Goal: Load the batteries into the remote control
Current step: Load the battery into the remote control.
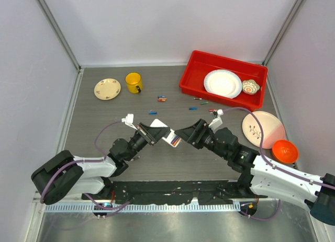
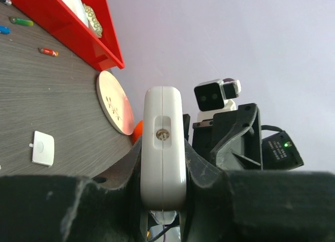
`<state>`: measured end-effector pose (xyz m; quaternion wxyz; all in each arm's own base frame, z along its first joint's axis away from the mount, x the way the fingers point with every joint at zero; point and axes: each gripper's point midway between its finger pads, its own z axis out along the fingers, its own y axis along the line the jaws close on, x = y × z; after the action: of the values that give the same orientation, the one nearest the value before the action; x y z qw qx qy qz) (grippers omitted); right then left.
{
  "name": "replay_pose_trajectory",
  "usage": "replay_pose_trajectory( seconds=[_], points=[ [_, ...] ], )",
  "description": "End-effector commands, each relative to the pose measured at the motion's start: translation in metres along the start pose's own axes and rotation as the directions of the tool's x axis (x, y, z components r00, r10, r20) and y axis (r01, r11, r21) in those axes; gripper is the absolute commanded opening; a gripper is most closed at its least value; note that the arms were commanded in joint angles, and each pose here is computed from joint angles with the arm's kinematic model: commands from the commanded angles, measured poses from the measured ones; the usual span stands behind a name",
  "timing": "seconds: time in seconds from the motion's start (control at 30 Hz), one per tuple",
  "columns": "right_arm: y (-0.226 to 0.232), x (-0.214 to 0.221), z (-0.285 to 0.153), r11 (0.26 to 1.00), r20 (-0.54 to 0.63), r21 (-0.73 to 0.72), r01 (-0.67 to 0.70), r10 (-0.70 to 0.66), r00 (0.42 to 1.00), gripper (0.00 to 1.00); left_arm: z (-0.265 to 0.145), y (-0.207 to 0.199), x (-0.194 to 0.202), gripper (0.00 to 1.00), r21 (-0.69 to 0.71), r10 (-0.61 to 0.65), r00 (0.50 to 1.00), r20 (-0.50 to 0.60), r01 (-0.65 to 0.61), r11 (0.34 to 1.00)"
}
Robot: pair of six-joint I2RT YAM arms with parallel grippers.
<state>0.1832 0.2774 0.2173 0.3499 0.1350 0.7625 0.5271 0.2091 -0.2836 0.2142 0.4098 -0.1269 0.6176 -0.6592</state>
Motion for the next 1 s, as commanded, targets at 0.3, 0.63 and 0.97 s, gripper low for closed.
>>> replay_pose_trajectory(
  seconds=[0.3,0.63,0.97],
  points=[
    [0.013,-0.006,-0.008,0.990,0.033,-0.112,-0.085,0.089,0.996,0.68,-0.011,-0.074,-0.037,0.00,0.275,-0.014,0.987,0.158,-0.030,0.961],
    [0.006,-0.011,-0.006,0.990,0.067,-0.103,-0.098,0.105,0.992,0.64,-0.012,-0.073,-0.037,0.00,0.272,-0.009,0.987,0.158,-0.034,0.962],
    [0.000,-0.012,-0.002,0.990,0.074,-0.087,-0.115,0.121,0.990,0.60,-0.012,-0.075,-0.037,0.00,0.279,-0.008,0.987,0.158,-0.037,0.959]
  ],
)
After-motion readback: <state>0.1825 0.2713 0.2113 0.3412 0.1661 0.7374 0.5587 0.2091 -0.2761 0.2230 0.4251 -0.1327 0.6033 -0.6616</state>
